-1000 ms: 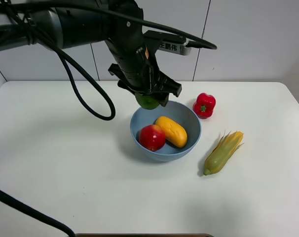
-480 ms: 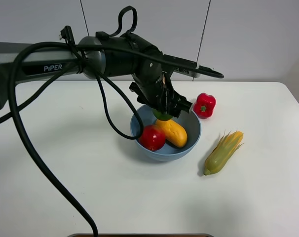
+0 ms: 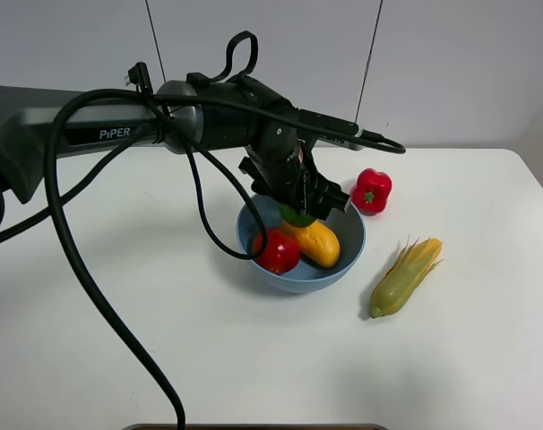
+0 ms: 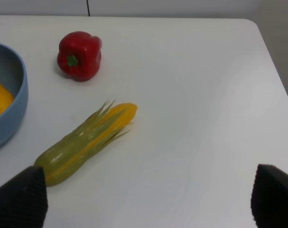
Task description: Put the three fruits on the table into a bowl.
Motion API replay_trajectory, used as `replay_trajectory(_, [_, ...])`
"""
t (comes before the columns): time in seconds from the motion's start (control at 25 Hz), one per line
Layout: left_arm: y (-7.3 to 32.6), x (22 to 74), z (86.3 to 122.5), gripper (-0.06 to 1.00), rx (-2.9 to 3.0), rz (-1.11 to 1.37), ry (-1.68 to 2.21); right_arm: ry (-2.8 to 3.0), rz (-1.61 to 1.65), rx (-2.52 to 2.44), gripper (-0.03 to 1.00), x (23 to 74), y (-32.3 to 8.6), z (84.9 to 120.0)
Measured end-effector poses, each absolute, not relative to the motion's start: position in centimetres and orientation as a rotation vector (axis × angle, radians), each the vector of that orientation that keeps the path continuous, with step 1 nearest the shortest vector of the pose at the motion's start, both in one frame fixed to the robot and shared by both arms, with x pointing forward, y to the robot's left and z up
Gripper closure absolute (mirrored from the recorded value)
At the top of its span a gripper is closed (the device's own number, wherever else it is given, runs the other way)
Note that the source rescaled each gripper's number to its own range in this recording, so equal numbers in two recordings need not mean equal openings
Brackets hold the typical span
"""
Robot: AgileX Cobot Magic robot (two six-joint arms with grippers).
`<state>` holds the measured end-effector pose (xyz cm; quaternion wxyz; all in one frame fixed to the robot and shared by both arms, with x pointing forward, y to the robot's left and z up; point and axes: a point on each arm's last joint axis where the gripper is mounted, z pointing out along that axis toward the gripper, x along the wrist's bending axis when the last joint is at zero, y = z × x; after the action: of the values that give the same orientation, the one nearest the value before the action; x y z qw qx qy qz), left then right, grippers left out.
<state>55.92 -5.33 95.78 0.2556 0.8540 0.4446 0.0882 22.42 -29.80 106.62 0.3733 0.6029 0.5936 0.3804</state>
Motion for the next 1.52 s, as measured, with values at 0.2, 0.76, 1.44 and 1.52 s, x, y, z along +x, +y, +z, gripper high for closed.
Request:
replay_trajectory(0.2, [-5.1, 55.7, 95.9, 0.03, 2.346, 0.234, 1.224, 1.521, 0.974, 1.544, 0.22, 22.4, -29.8, 106.6])
replay_trajectory(0.76, [-1.0, 52.7, 105.3, -0.03, 2.414, 0.271, 1.248, 1.521, 0.974, 1.544, 0.22, 22.4, -29.8, 106.6])
replay_trajectory(1.44, [5.4, 47.9, 115.5, -0.03, 2.354, 0.382, 1.267, 1.521, 0.974, 1.544, 0.22, 22.4, -29.8, 106.6])
replay_trajectory(1.52, [5.8, 47.8, 116.1, -0.03, 2.338, 0.393, 1.267, 1.521, 0.974, 1.544, 0.22, 22.4, -29.8, 106.6])
